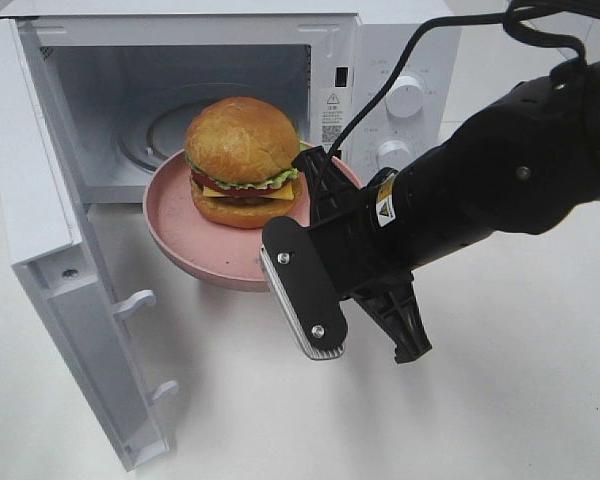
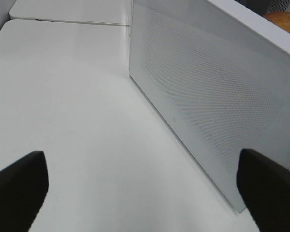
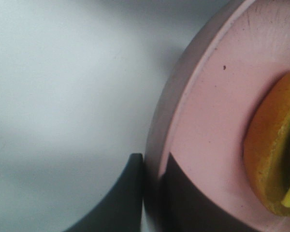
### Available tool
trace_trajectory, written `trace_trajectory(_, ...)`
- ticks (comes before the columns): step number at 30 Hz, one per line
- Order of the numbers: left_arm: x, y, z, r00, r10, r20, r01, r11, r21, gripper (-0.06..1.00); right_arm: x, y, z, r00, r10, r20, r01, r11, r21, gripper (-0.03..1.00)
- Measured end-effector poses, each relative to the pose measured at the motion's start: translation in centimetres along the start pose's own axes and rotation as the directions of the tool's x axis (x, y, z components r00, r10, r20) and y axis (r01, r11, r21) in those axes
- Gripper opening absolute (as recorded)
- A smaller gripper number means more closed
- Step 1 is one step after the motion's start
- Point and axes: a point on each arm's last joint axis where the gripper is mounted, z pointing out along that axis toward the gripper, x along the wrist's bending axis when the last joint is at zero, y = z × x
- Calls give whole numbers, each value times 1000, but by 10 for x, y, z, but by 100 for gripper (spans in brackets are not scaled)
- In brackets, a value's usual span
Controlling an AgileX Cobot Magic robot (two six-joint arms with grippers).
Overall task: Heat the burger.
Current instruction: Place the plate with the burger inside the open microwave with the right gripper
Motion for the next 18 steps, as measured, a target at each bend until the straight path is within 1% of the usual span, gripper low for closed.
trace_trajectory(9,0,0,0,1000,0,0,0,1000,0,98,-12,2,11,1000,0,1,0,1000,1,4)
trace_trajectory(14,0,0,0,1000,0,0,0,1000,0,98,-25,3,21,1000,5,10,-5,1000,3,4)
trace_trajectory(18,0,0,0,1000,0,0,0,1000,0,98,-30,4,25,1000,1,15,-1,1000,3,4)
